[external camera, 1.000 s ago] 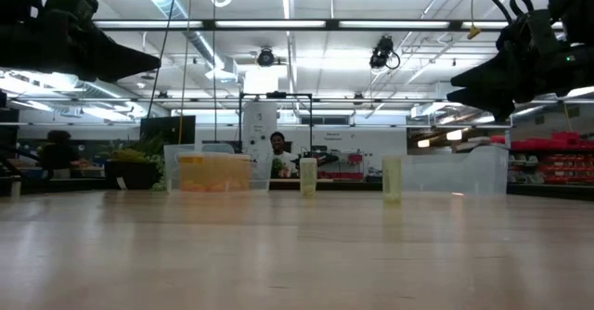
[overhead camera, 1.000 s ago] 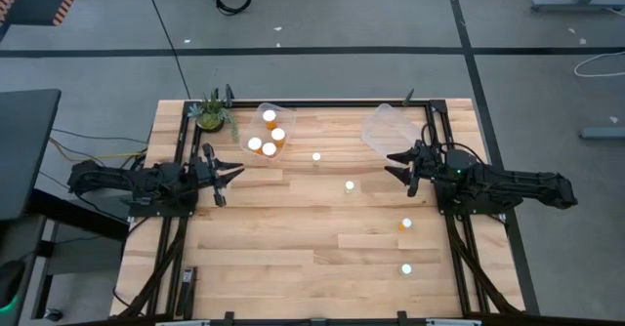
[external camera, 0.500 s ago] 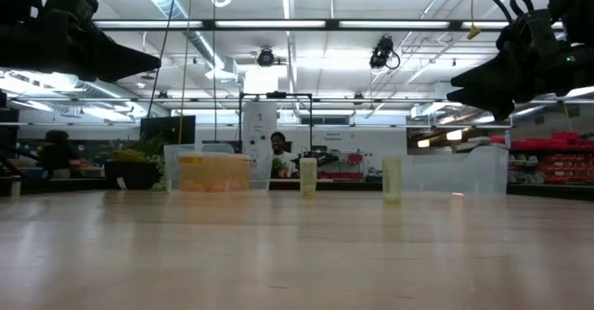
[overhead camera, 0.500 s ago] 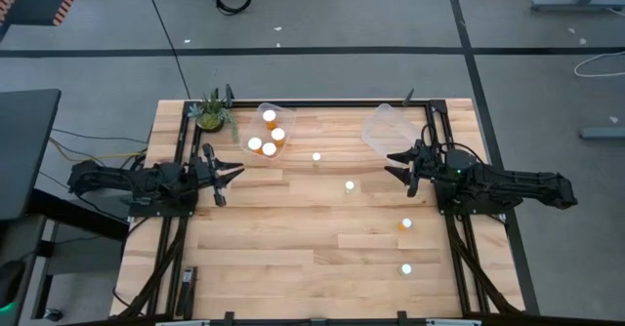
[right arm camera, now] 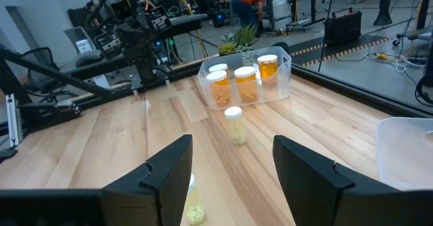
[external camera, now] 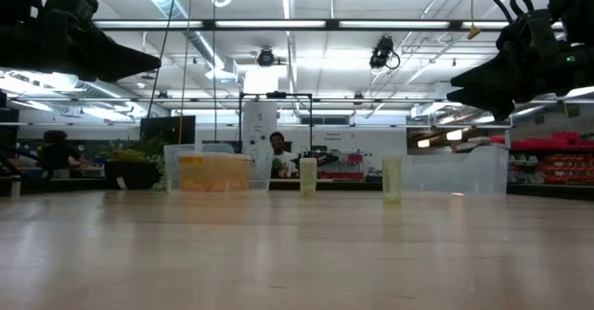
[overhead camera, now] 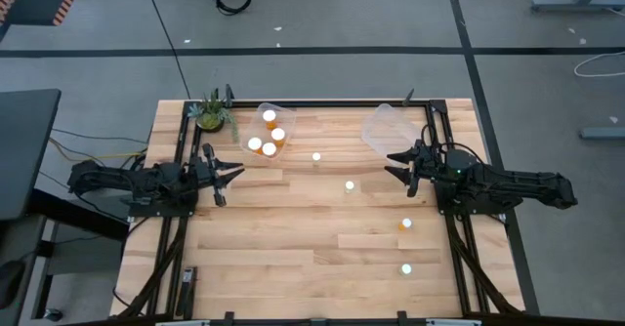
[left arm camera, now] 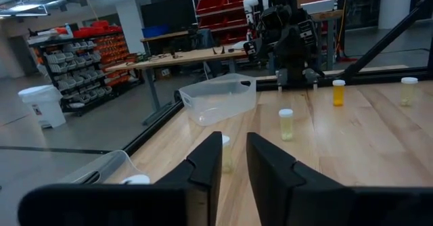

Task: Pick and place medicine bottles into bin by pill shape (circle, oval)
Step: Put the small yellow pill bottle into the right transparent bin

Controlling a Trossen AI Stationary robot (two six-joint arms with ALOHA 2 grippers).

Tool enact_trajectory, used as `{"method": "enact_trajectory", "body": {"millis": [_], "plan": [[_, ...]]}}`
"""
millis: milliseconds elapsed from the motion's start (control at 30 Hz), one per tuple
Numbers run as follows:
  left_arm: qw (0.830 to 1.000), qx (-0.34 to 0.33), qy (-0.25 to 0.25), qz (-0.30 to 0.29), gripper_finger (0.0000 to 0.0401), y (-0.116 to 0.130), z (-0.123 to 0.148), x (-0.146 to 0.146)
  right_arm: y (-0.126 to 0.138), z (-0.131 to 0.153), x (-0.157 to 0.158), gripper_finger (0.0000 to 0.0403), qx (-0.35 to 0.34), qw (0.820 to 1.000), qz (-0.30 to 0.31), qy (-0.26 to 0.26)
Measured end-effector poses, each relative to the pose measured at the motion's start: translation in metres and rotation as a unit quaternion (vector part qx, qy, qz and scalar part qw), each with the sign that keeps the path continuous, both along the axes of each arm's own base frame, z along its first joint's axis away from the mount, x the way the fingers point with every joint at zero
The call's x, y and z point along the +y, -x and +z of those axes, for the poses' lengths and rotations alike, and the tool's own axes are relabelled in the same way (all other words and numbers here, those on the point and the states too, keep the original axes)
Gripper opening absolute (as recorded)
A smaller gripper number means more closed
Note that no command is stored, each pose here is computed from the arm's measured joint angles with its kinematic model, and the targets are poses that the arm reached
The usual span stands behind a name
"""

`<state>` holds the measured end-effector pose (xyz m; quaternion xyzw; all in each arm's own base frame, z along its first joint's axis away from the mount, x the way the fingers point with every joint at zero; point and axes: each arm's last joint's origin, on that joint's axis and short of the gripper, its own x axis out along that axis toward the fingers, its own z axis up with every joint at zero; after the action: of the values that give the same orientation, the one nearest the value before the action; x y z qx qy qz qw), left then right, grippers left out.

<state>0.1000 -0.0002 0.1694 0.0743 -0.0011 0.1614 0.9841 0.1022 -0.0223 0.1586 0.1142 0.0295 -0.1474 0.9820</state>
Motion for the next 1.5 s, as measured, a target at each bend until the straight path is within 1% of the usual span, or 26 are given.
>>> {"method": "enact_trajectory", "body": {"millis": [333, 500, 633, 700, 900, 1100, 1233, 1300, 1367, 1400, 1500], "plan": [[1.0, 0.0, 0.0, 0.0, 0.0071, 0.0, 0.0, 0.0, 0.0, 0.0, 0.0, 0.0214, 0.0, 1.0, 0.0, 0.0], [1.0, -0.001, 0.002, 0.0, 0.0077, 0.0, 0.0, 0.0, 0.0, 0.0, 0.0, 0.0214, 0.0, 1.0, 0.0, 0.0], [0.999, -0.014, 0.042, -0.001, 0.0083, 0.0, -0.0001, 0.0, 0.0, 0.0001, 0.0, 0.0214, 0.0, 1.0, 0.0, 0.0], [0.999, -0.016, 0.047, -0.001, 0.0084, 0.0, -0.0001, 0.0, 0.0, 0.0, 0.0, 0.0214, 0.0, 1.0, 0.0, 0.0], [0.999, -0.015, 0.045, -0.001, 0.0079, 0.0, -0.0001, 0.0, 0.0, 0.0001, 0.0, 0.0214, -0.011, 0.999, -0.004, -0.038], [0.999, -0.015, 0.045, -0.001, 0.0077, 0.0, -0.0001, 0.0, 0.0, 0.0, 0.0, 0.0214, -0.017, 0.998, -0.006, -0.056], [0.999, -0.015, 0.045, -0.001, 0.0083, 0.0, -0.0001, 0.0, 0.0, 0.0002, 0.0, 0.0214, -0.018, 0.998, -0.005, -0.056], [0.999, -0.013, 0.04, -0.001, 0.0085, 0.0, -0.0001, 0.0, 0.0, 0.0004, 0.0, 0.0214, -0.019, 0.998, -0.006, -0.056], [1.0, -0.007, 0.023, -0.001, 0.0086, 0.0, -0.0001, 0.0, 0.0, 0.0003, 0.0, 0.0214, -0.021, 0.998, -0.006, -0.062], [1.0, -0.003, 0.009, 0.0, 0.0087, 0.0, -0.0002, 0.0, -0.0001, 0.0007, -0.0001, 0.0214, -0.024, 0.998, -0.007, -0.062], [0.999, 0.013, -0.039, 0.001, 0.0085, 0.0, -0.0001, 0.0, 0.0004, 0.0074, -0.0013, 0.0214, -0.036, 0.998, -0.023, -0.038]]}}
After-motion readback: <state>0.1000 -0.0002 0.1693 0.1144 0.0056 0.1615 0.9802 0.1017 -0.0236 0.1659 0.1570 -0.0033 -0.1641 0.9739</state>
